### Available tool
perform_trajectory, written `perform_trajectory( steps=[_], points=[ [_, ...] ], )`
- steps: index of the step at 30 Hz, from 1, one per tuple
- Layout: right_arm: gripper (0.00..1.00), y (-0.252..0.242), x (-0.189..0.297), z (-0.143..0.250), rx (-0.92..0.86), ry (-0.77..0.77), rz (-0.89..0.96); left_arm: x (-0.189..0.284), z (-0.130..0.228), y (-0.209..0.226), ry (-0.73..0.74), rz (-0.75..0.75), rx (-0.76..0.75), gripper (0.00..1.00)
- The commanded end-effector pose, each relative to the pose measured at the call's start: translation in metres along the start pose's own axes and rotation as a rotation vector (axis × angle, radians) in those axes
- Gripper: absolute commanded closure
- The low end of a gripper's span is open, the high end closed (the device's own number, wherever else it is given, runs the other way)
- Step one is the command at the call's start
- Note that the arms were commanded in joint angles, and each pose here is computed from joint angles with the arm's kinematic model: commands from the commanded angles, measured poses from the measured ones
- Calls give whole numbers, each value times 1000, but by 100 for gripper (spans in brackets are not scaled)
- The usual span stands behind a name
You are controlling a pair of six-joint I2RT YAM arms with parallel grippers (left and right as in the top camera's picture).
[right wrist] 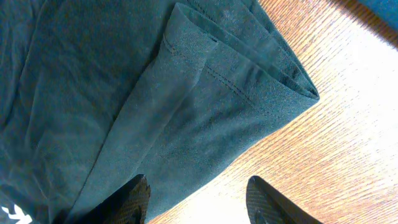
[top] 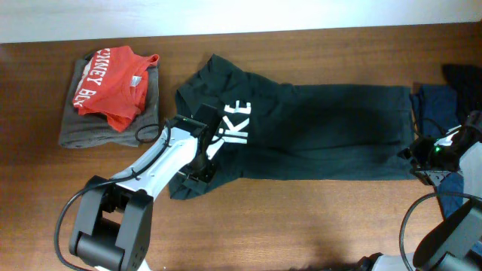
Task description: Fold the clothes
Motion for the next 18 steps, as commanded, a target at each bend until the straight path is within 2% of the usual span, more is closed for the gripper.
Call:
perform_trajectory(
  steps=[1,3,5,9,14,18],
  points=[
    [45,-1,-2,1,8,10,-5,20,-7,-1,-4,9,1,99],
    [45,-1,-2,1,7,13,-4,24,-5,-5,15,47,-7,98],
    [45,-1,-2,1,7,14,-4,22,-3,-12,17,51,-28,86],
    [45,-1,-2,1,7,13,-4,13,-1,-25,-10,-17,-74,73],
    [45,-1,-2,1,7,14,-4,0,8,-33,-17,-141,-80,65],
    [45,-1,-2,1,7,13,-4,-12,14,-29,-13,-208,-56,65]
  ],
)
Point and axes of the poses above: each gripper's point midway between its finger pads, its own x axis back along the fingers, its own y axis along the line the jaws close on, z = x × y, the point moved 10 cm from there along x, back along the fingers, and after that the axes turned 11 degrees about x, right-handed, at the moved point
